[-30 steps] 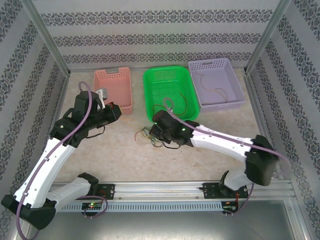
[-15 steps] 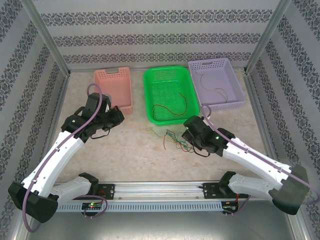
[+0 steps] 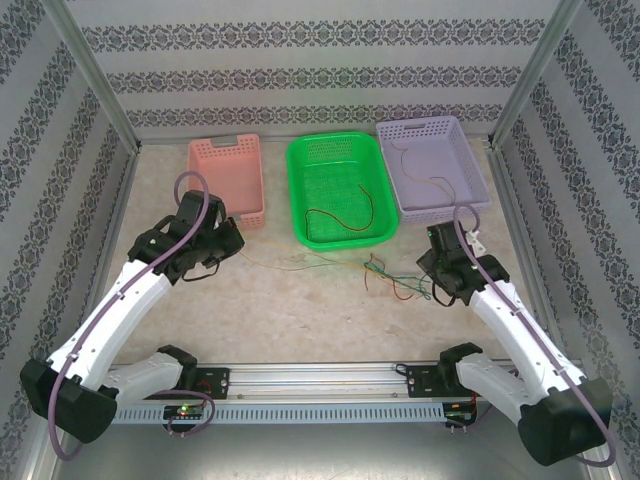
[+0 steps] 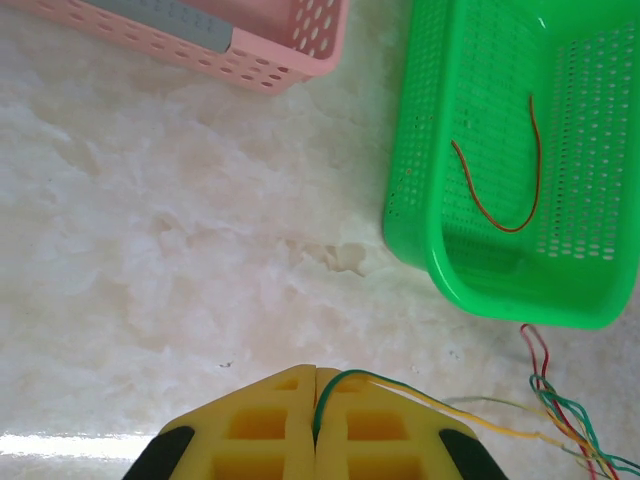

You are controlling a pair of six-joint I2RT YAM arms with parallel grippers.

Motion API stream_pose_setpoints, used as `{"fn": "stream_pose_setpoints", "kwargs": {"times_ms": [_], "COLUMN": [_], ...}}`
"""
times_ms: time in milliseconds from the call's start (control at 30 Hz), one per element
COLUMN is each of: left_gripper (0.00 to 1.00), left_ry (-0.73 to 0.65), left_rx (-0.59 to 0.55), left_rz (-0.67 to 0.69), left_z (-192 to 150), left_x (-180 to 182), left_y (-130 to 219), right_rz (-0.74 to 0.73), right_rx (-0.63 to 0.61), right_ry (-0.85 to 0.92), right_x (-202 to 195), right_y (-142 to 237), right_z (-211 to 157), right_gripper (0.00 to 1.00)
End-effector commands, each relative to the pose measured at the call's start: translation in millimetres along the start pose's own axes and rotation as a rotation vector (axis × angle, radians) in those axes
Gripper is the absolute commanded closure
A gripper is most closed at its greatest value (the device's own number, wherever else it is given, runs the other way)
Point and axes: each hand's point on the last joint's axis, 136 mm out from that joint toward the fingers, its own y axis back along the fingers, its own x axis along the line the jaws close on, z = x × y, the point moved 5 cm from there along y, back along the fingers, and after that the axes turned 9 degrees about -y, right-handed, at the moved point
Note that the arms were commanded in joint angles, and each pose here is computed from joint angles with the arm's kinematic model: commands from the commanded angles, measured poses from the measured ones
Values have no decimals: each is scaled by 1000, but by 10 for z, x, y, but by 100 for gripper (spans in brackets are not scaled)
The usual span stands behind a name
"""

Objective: Untangle the cables

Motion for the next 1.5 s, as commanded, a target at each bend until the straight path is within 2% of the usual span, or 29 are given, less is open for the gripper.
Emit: {"fn": "stream_pose_setpoints", "kwargs": {"times_ms": [0,167,333,533,633,933,1067,1200,1233,1400,1467], "left_gripper": [100,100,100,100,100,100,100,100,100,100,100], "left_ry": [-13,-61,-98,-136,-151,-106,-112,-101,-93,-137,-164], "left_rx": [-33,-54,-69,-77,-82,-115,-119,-78,-76,-179,-215], "left_rz": [71,108,240,258,334,464,442,288,290,561,620], "left_z": [52,120,198,253,300,477,516,475,471,637,728], "left_x": [54,63,178,167,252,579,557,392,394,653,707], "left_y": [87,141,219,242,303,499,496,315,310,714,836], "right_rz": [-64,-98,-137,-150,-175,-210,-197,-180,-187,-228,-230], "right_rx": [2,-15,-14,4,-7,-36,-15,24,30,-8,-31], "right_ry": [71,32,0,8,-11,-93,-87,-72,-65,-70,-93], "right_x": [-133,-220,-278,-230,-283,-389,-356,-321,-326,-447,-475], "right_y": [-102,-212,-319,-398,-421,-446,-485,-557,-564,-531,-497], "right_z": [89,268,411,464,525,869,866,760,737,878,1021], "right_gripper": [100,100,100,100,100,100,100,100,100,100,100]}}
